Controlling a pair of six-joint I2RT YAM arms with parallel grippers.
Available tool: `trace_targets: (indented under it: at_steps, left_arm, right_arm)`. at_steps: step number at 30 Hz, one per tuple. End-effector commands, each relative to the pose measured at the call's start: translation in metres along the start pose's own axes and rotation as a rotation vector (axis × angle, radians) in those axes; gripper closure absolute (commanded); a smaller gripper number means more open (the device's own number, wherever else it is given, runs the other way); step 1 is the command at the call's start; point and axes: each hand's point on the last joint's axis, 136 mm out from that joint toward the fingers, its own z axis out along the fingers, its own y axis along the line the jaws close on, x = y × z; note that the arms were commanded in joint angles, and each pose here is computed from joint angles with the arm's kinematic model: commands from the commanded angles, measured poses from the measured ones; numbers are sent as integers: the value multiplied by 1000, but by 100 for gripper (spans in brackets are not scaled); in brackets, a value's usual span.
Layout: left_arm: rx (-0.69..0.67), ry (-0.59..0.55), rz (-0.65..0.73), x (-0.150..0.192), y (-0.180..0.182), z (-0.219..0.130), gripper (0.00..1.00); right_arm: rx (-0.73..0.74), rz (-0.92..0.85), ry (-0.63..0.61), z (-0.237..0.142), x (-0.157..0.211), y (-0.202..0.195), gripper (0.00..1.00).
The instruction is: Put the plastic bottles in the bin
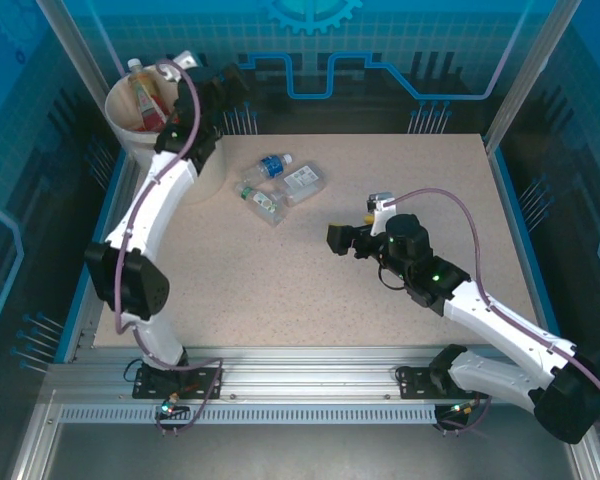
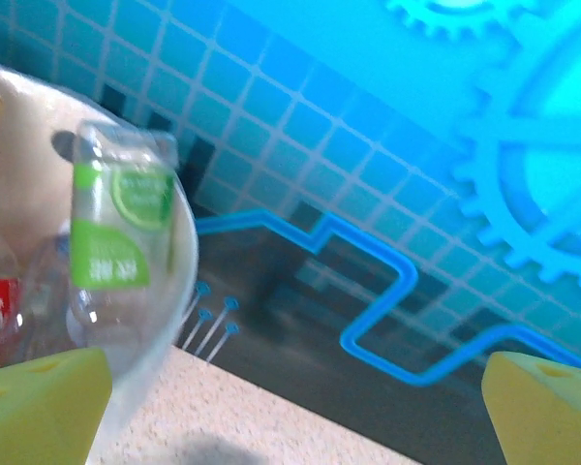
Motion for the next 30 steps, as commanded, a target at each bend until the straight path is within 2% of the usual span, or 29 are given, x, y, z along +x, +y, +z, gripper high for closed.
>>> trace_targets:
  at_steps: [1, 6, 15, 21, 30]
  left_arm:
    - [-16, -45, 56, 13, -7, -23, 1]
    - [-24, 75, 127, 89, -19, -44, 1]
    - [-170, 330, 71, 205, 28, -30, 1]
    - [-303, 472, 64, 248, 52, -16, 1]
    - [-448, 659, -143, 310, 103, 0, 1]
  right_arm:
    - [60, 38, 8, 1, 7, -14, 0]
    - [109, 61, 5, 2, 12, -26, 0]
    - [73, 66, 67, 10, 26, -21, 0]
    - [75, 59, 77, 10, 27, -21, 0]
    - [92, 84, 48, 1, 28, -27, 0]
